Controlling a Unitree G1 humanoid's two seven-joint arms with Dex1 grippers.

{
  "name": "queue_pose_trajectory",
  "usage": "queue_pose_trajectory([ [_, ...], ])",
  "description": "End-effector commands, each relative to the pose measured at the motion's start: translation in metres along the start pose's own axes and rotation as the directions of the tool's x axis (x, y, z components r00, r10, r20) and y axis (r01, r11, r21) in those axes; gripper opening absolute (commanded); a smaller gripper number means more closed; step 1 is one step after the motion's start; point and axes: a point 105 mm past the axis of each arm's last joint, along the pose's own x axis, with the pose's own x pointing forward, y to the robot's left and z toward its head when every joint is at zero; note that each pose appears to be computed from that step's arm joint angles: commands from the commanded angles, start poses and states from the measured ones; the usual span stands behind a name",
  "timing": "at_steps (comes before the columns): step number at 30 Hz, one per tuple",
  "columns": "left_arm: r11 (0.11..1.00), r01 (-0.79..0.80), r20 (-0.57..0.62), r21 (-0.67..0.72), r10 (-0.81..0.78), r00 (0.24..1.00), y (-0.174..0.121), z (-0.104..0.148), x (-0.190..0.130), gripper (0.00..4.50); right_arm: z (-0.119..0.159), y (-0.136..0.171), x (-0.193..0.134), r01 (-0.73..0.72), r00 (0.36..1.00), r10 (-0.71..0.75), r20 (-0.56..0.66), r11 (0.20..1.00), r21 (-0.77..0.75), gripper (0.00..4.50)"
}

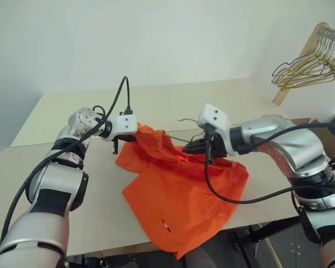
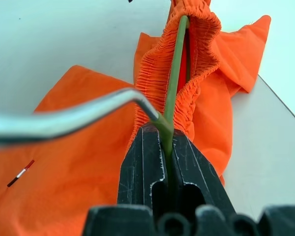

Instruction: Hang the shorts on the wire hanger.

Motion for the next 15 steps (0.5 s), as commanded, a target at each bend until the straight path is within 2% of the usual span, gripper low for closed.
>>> queue_pose_trajectory([
  [1,0.998,-0.065,0.049,-0.004,0.065,0.997,0.016,0.013,-0.009,0.05,0.011,0.002,-0.014,0.011,0.999,-0.01,0.04,0.999,-0.032,0.0],
  [6,0.994,-0.101,0.081,-0.037,0.104,0.991,0.019,0.013,-0.014,0.05,0.006,0.004,-0.021,0.013,0.999,-0.012,0.03,1.0,-0.023,0.0],
  [15,0.977,-0.176,0.053,-0.119,0.183,0.982,0.024,-0.008,-0.034,0.05,-0.002,0.004,-0.03,0.014,1.0,-0.014,0.014,1.0,-0.014,0.0],
])
